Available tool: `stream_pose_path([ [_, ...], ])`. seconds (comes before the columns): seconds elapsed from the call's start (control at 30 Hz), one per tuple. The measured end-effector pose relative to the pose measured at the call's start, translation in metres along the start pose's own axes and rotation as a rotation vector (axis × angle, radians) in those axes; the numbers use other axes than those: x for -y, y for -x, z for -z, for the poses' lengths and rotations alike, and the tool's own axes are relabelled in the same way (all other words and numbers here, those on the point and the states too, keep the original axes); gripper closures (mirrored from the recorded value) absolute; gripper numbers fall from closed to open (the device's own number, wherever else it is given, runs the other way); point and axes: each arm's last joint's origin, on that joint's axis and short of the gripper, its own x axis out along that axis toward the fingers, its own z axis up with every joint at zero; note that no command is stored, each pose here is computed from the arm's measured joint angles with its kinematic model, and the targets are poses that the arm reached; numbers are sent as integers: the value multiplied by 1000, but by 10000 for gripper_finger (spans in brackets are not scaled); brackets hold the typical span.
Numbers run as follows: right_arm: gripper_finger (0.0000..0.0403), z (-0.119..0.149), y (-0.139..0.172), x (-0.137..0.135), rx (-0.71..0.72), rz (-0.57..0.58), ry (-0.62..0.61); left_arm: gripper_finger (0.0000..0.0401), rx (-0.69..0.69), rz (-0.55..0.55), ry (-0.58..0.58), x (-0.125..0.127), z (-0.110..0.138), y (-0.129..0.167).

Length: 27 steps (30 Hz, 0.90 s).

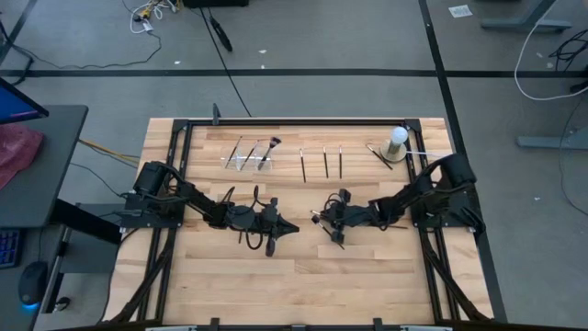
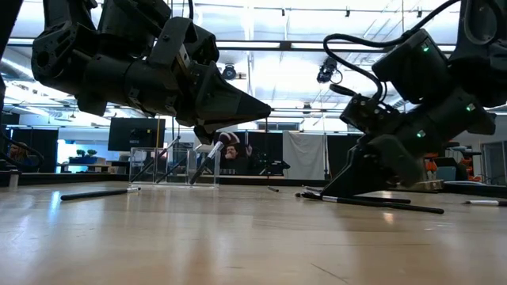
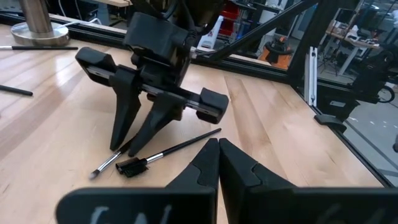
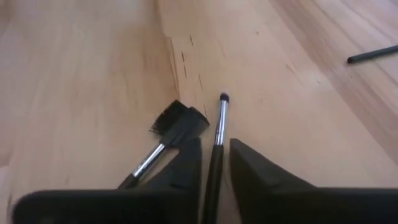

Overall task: Put items in baskets/containers
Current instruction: Put the eyeshadow brush into the transparent organizer

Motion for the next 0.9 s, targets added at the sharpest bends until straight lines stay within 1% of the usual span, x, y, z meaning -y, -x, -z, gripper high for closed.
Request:
stream_pose_path([
  [0.1, 373, 2, -3, 2, -9, 13, -12, 392, 0, 0, 0, 0, 0, 0],
  [0.17, 390, 3, -3, 2, -9, 14, -20, 392, 0, 0, 0, 0, 0, 0],
  [0.33, 392, 3, -2, 3, 2, 20, -24, 392, 0, 0, 0, 0, 0, 0],
  [0.47, 393, 1, -1, 4, 44, 8, -6, 392, -2, 9, -19, 0, 0, 0],
  [0.5, 395, -1, 0, 4, 64, 11, -4, 392, -1, 10, -28, 0, 0, 0],
  [0.63, 399, -8, 3, 8, 131, 90, -12, 391, 6, 31, -79, 2, -2, 1],
  [0.7, 400, -15, 4, 7, 194, 82, -41, 386, 29, 46, -128, 7, -6, 2],
  [0.8, 401, -26, 7, 4, 296, 56, -80, 364, 71, 45, -201, 15, -15, 6],
  [0.9, 401, -38, 13, 1, 431, 27, -104, 329, 82, 18, -246, 21, -20, 9],
])
